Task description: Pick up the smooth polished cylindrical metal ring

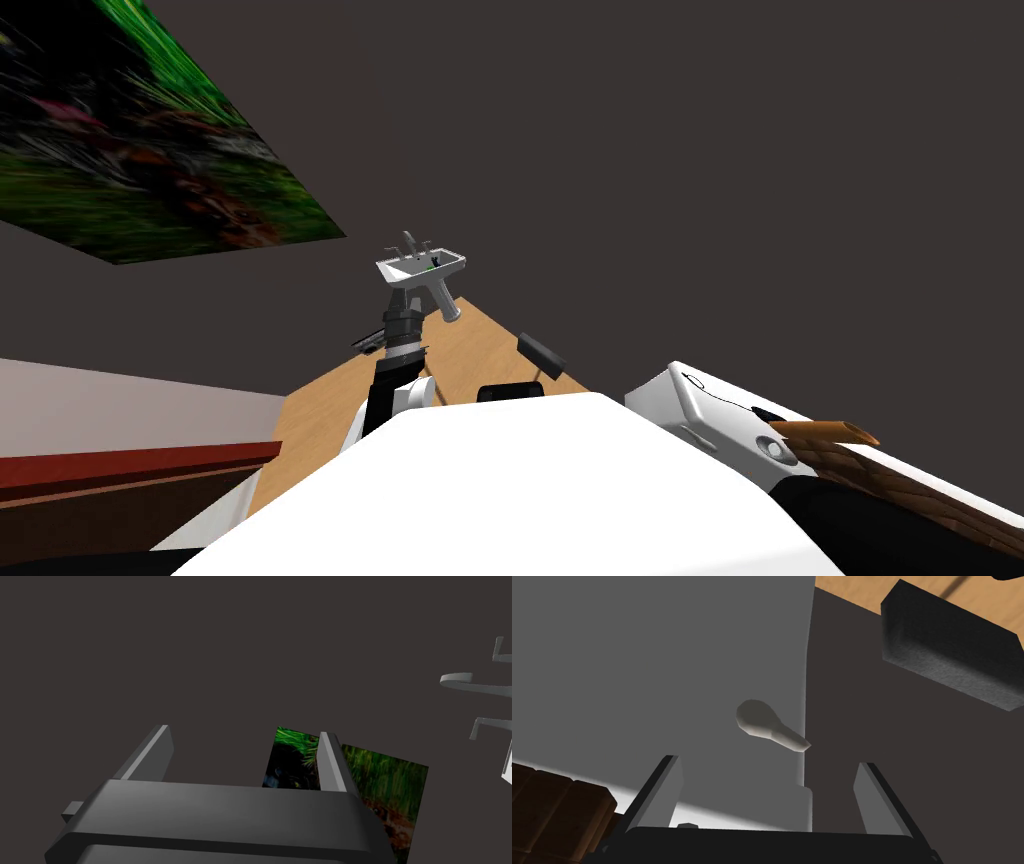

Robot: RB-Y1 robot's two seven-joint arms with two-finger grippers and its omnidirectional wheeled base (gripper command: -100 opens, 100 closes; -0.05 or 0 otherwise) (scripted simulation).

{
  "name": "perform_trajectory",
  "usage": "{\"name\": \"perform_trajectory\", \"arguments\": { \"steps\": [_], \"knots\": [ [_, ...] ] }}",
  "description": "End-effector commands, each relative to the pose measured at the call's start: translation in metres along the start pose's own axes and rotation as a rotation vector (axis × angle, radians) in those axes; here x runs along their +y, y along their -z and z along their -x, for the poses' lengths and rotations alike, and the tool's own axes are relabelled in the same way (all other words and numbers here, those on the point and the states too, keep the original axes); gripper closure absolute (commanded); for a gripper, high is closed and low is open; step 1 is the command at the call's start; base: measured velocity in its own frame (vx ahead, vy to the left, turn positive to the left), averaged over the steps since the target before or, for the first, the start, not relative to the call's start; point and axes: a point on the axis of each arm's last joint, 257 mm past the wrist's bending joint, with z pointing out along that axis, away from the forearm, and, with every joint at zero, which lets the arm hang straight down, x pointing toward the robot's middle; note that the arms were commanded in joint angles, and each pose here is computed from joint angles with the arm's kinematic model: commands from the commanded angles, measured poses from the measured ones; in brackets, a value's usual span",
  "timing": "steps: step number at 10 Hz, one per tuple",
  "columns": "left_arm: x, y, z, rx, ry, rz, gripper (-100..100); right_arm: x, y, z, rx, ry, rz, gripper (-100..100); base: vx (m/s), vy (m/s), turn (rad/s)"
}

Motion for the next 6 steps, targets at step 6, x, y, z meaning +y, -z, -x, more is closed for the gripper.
{"name": "perform_trajectory", "arguments": {
  "steps": [6],
  "knots": [
    [0.0,0.0,0.0,0.0,0.0,0.0,0,-0.081,0.032,-0.015,0.149,0.195,-0.143,-100,-0.021,0.013,0.226]
  ]
}}
